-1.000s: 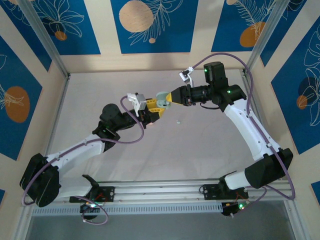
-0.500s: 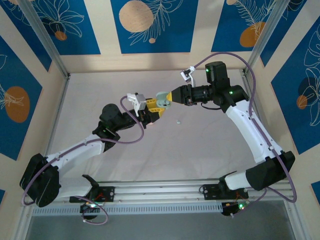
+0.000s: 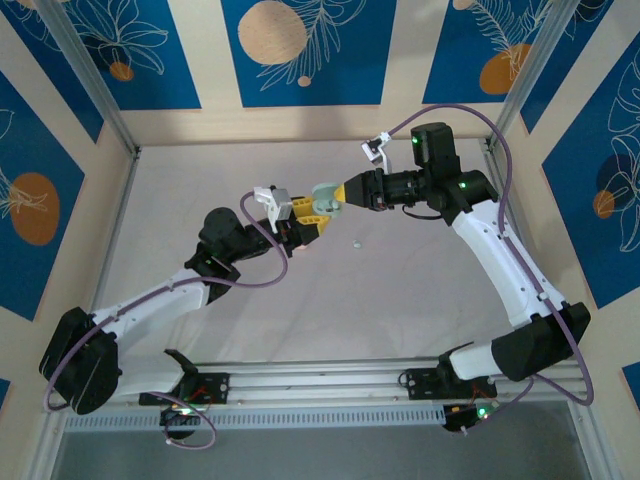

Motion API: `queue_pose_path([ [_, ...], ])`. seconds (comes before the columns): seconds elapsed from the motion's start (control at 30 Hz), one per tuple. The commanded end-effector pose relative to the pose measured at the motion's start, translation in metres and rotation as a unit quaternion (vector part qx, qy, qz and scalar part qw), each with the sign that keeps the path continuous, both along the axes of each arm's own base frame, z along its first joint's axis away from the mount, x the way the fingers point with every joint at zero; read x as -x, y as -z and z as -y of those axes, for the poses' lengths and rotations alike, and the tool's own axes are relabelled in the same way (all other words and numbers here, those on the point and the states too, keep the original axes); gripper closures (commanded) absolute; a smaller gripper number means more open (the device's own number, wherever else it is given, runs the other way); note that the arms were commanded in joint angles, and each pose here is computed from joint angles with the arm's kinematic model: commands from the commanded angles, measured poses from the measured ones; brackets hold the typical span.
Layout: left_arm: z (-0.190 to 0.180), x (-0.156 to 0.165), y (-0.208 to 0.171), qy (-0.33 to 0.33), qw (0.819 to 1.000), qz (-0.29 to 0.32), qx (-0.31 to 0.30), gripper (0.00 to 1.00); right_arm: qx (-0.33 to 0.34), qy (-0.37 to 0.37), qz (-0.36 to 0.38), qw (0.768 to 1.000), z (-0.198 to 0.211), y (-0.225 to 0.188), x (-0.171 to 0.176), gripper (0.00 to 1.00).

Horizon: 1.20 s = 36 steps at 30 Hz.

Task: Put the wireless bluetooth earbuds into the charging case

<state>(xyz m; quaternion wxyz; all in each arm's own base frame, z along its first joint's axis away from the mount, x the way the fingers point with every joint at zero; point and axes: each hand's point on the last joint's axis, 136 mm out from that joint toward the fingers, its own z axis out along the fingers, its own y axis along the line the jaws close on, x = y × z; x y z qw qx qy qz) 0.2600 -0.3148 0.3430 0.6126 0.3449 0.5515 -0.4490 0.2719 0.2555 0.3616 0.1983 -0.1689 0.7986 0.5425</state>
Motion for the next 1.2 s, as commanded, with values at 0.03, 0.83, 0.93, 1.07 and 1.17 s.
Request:
queue_pose_path([
  [0.03, -0.001, 0.009, -0.028, 0.01, 0.999, 0.031, 0.028, 0.76, -0.012, -0.005, 0.023, 1.0, 0.001, -0.019, 0.007, 0.69],
  [0.83, -0.004, 0.011, -0.029, 0.004, 0.999, 0.035, 0.029, 0.76, 0.038, 0.151, 0.034, 0.987, 0.052, -0.002, -0.025, 0.57],
  [0.93, -0.005, 0.012, -0.029, 0.004, 0.999, 0.035, 0.029, 0.76, 0.048, 0.193, -0.007, 0.98, 0.067, 0.018, -0.036, 0.57],
  [1.07, -0.006, 0.013, -0.03, 0.002, 0.999, 0.037, 0.031, 0.76, 0.072, 0.227, -0.073, 0.969, 0.086, 0.057, -0.049, 0.56],
  [1.17, -0.008, 0.013, -0.032, -0.001, 0.999, 0.039, 0.032, 0.76, 0.102, 0.223, -0.11, 0.963, 0.088, 0.091, -0.052, 0.57],
])
